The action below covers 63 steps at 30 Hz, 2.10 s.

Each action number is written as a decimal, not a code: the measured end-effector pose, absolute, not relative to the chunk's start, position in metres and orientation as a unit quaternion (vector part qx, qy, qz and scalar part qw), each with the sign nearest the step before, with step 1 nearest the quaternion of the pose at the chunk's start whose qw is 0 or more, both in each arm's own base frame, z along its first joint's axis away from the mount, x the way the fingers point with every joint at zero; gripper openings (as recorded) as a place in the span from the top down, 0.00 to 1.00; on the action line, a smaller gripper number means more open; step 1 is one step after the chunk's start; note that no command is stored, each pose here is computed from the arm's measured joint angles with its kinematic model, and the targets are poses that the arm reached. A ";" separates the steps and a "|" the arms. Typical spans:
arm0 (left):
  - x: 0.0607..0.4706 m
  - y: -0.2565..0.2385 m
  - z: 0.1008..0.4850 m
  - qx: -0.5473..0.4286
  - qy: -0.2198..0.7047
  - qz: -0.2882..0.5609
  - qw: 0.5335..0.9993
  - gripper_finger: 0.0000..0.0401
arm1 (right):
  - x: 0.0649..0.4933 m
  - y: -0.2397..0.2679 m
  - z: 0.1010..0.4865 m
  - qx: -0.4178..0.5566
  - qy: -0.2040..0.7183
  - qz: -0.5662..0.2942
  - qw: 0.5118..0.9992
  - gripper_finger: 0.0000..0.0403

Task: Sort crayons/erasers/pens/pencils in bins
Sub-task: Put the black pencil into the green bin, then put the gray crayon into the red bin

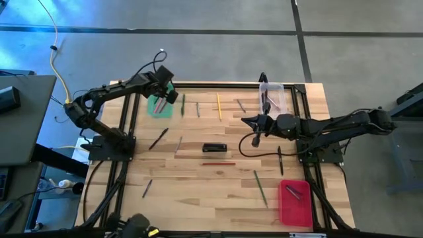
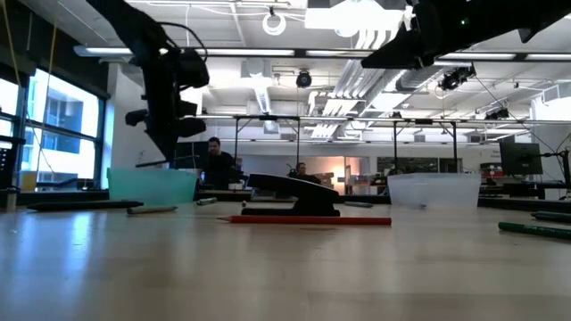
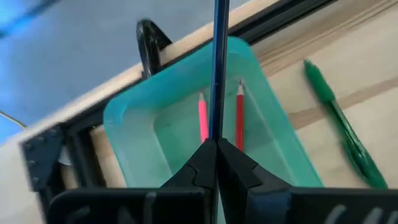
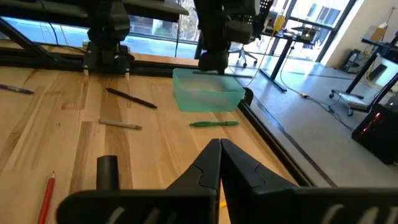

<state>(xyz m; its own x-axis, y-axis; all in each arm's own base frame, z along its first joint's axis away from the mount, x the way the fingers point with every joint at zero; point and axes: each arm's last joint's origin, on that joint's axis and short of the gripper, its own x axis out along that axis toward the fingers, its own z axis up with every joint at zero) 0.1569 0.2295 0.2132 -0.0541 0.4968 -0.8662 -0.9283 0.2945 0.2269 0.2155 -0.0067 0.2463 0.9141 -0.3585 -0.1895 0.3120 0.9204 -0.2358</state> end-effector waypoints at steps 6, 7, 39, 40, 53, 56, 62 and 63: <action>0.145 0.234 0.203 -0.255 0.466 0.549 0.645 1.00 | 0.216 -0.007 0.251 -0.118 0.097 -0.172 0.973 1.00; 0.144 0.233 0.201 -0.261 0.466 0.548 0.644 1.00 | 0.216 -0.007 0.251 -0.119 0.096 -0.172 0.973 1.00; 0.139 0.220 0.166 -0.305 0.454 0.536 0.643 1.00 | 0.216 -0.007 0.251 -0.132 0.098 -0.171 0.971 1.00; 0.138 0.220 0.165 -0.304 0.457 0.536 0.642 1.00 | 0.216 -0.007 0.251 -0.132 0.098 -0.171 0.971 1.00; 0.134 0.216 0.184 -0.276 0.439 0.534 0.667 0.88 | 0.216 -0.007 0.251 -0.131 0.098 -0.171 0.971 1.00; 0.132 0.212 0.195 -0.268 0.422 0.541 0.677 0.84 | 0.216 -0.007 0.251 -0.131 0.098 -0.171 0.971 1.00; 0.123 0.199 0.223 -0.226 0.394 0.542 0.707 0.82 | 0.216 -0.007 0.251 -0.131 0.098 -0.171 0.972 1.00; 0.122 0.196 0.229 -0.219 0.387 0.537 0.717 0.83 | 0.216 -0.007 0.251 -0.131 0.098 -0.171 0.972 1.00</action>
<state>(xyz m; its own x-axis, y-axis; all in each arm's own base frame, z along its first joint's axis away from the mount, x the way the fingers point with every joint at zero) 0.1222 0.1961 0.2290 0.1240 0.6009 -0.7896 -0.9395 0.3271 0.1013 0.2163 -0.0066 0.2510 0.9222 -0.3583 -0.1452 0.3068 0.9068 -0.2889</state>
